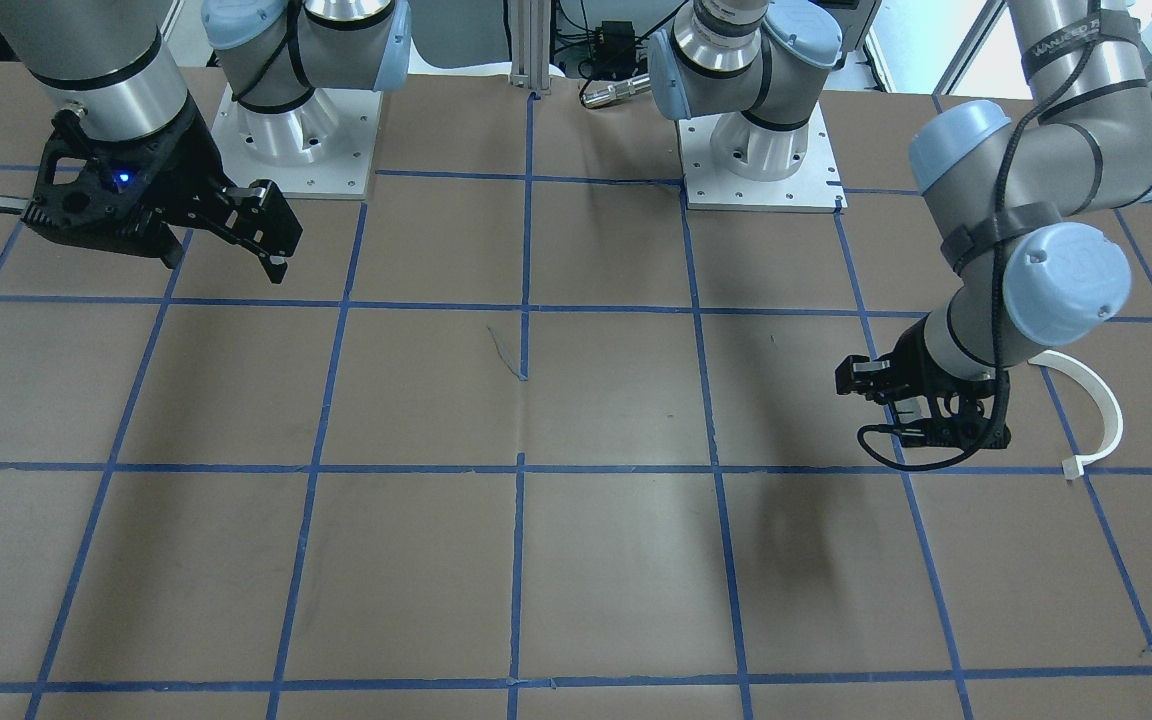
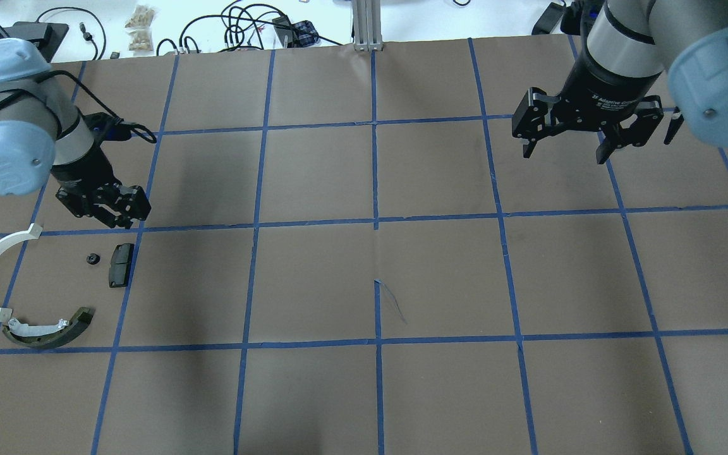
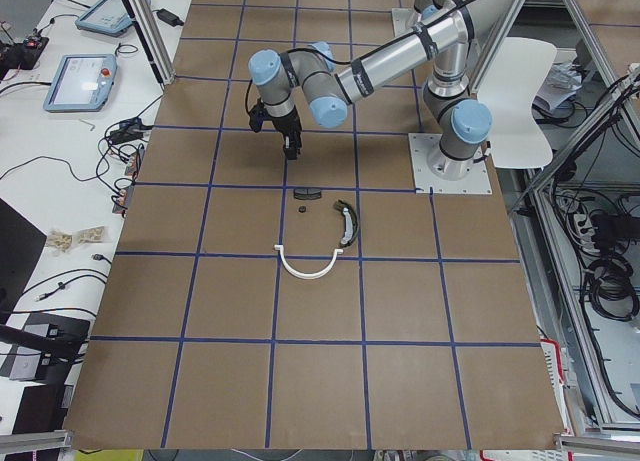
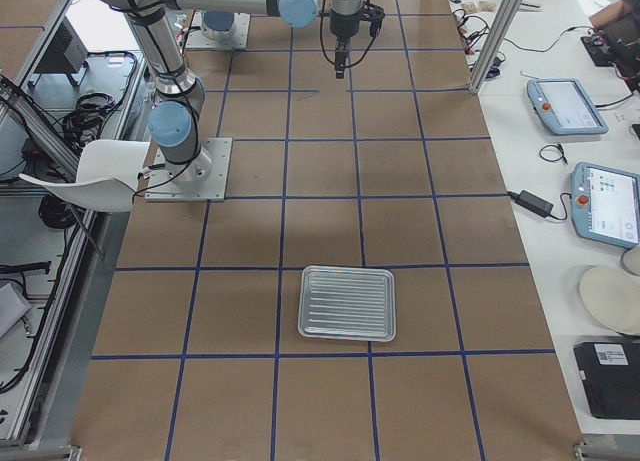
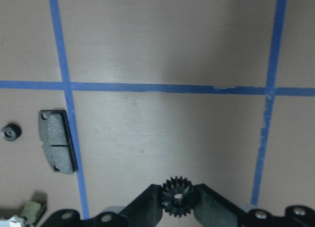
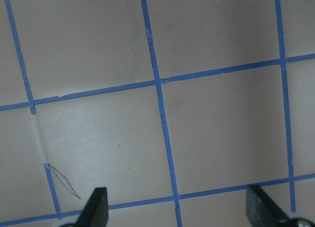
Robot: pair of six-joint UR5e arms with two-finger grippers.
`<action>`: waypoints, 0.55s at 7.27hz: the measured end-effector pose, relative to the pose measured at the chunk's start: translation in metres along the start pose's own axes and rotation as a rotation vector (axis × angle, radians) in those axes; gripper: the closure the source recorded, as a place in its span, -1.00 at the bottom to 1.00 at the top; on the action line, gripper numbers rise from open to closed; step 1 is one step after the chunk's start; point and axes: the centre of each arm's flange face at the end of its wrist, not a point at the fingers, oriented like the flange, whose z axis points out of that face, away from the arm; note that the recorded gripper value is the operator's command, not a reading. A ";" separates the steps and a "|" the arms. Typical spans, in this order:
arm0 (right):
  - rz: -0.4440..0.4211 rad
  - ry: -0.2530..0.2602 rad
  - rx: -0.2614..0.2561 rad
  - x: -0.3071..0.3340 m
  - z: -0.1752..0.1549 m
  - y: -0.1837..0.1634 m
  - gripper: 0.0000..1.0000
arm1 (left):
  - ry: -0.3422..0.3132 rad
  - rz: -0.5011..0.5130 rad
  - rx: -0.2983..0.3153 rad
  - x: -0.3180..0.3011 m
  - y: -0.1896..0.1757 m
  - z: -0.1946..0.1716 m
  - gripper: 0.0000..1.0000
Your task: Place bearing gear from tray to pile
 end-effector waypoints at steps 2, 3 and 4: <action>0.000 0.001 0.002 0.000 -0.001 -0.001 -1.00 | -0.014 0.033 0.055 -0.061 0.014 0.029 1.00; 0.000 0.001 0.002 0.000 -0.001 -0.001 -1.00 | -0.032 0.020 0.088 -0.080 0.020 0.046 1.00; 0.001 0.000 0.001 0.000 0.000 -0.001 -1.00 | -0.049 0.007 0.115 -0.092 0.022 0.062 1.00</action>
